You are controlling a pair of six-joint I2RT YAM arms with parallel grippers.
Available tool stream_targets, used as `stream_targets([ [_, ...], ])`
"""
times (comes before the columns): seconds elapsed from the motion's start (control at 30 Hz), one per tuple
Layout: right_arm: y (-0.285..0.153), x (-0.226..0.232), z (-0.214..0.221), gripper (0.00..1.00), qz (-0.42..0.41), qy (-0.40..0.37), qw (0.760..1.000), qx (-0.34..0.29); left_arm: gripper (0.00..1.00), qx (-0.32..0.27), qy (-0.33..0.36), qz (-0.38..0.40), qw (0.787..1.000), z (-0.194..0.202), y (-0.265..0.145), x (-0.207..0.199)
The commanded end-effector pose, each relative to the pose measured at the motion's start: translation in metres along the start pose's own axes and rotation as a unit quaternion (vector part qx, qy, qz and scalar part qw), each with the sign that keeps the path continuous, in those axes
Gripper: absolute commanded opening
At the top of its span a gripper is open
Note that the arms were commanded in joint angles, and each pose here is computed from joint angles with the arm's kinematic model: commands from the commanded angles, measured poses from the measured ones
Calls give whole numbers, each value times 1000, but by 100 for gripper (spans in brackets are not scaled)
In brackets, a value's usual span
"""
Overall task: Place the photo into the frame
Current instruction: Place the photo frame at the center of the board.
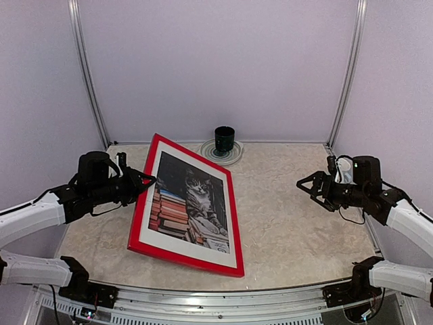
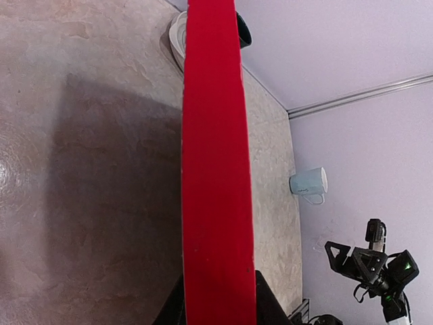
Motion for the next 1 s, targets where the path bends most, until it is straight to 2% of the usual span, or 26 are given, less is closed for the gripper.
stream_targets([
  [0.0, 2, -4, 1, 99, -5, 5, 1000, 1, 0, -34, 49, 49, 997, -10, 1, -16],
  [0.97, 19, -25, 21, 99, -16, 29, 999, 29, 0, -10, 29, 52, 998, 12, 32, 18],
])
Point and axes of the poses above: each gripper's point midway between its finger pads, its own y axis out along the fingers, its own x axis along the line the jaws close on, z = x × y, the point moved 6 cm from there along -y, back along the fingers, and after that the axes turned 2 degrees about y, right-handed, at the moved point
